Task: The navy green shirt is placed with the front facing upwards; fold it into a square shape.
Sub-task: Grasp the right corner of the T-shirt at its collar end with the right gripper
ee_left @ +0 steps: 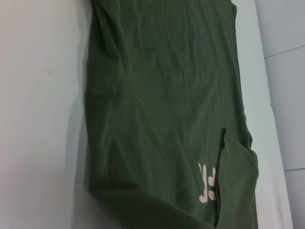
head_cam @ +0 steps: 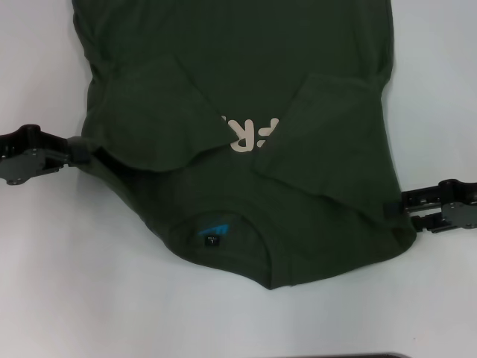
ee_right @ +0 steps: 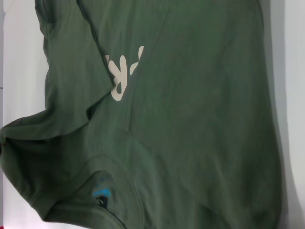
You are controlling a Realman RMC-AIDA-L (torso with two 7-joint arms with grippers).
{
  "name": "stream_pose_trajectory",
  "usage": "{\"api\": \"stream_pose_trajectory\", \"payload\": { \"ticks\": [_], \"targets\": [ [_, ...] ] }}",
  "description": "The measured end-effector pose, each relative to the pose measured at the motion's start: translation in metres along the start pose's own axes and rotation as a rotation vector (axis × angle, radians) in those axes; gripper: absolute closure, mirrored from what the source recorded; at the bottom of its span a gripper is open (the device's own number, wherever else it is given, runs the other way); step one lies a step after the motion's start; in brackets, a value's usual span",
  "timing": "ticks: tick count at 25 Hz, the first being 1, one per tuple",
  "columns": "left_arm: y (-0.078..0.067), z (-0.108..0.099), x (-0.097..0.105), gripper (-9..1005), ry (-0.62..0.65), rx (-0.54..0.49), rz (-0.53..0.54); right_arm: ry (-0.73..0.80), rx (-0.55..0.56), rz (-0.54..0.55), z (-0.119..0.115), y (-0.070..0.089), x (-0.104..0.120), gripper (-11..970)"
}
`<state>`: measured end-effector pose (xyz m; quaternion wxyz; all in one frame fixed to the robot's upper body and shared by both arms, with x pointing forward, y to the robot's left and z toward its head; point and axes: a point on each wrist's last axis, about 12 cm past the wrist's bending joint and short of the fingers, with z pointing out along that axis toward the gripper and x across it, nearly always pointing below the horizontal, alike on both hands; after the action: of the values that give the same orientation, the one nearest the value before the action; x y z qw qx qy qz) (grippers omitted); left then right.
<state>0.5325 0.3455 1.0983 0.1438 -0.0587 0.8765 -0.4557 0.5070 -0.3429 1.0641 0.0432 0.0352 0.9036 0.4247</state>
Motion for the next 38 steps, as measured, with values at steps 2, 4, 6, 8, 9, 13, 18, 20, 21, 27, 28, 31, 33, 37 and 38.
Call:
{"api": "stream_pose_trajectory", "payload": {
  "ticks": [2,4,6,8,9,13,18,20,21,27,28,31,33,37,38],
  "targets": [
    [0.0,0.0,0.0,957,0.0,0.0,0.0,-0.001,-0.003,-0.003,0.0,0.001,-0.001,157],
    [0.0,0.001,0.0,957,0.001,0.001,0.0,-0.003,-0.007,-0.005,0.001,0.001,-0.001,157],
    [0.0,0.001,0.0,957,0.001,0.001,-0.001,-0.002,-0.012,-0.009,0.002,0.002,-0.001,157],
    [0.0,0.001,0.0,957,0.001,0.002,-0.001,-0.004,-0.022,-0.012,0.003,0.003,0.0,157],
    [0.0,0.001,0.0,957,0.001,0.002,-0.001,-0.005,-0.026,-0.014,0.003,0.003,0.0,157],
    [0.0,0.001,0.001,958,0.001,0.002,-0.001,-0.006,-0.032,-0.011,0.003,0.003,0.001,157],
    [0.0,0.001,0.001,958,0.002,0.003,-0.002,0.001,-0.021,0.004,0.0,0.0,0.004,157],
    [0.0,0.001,0.001,958,0.003,0.004,-0.003,-0.001,-0.014,0.012,-0.003,-0.003,0.005,158],
    [0.0,0.001,0.001,958,0.003,0.004,-0.003,-0.001,-0.014,0.012,-0.003,-0.003,0.005,158],
    [0.0,0.002,0.003,959,0.004,0.006,-0.006,-0.002,0.001,0.027,-0.008,-0.008,0.008,158],
    [0.0,0.003,0.003,959,0.004,0.006,-0.006,-0.001,0.006,0.029,-0.009,-0.008,0.008,158],
    [0.0,0.003,0.003,959,0.004,0.006,-0.006,0.004,0.017,0.033,-0.008,-0.01,0.009,158],
    [0.0,0.003,0.003,959,0.004,0.007,-0.005,0.008,0.016,0.033,-0.007,-0.009,0.009,158],
    [0.0,0.003,0.002,959,0.005,0.007,-0.005,0.011,0.012,0.028,-0.004,-0.007,0.008,157],
    [0.0,0.003,0.002,959,0.005,0.007,-0.005,0.012,0.011,0.026,-0.003,-0.007,0.008,157]
  ]
}}
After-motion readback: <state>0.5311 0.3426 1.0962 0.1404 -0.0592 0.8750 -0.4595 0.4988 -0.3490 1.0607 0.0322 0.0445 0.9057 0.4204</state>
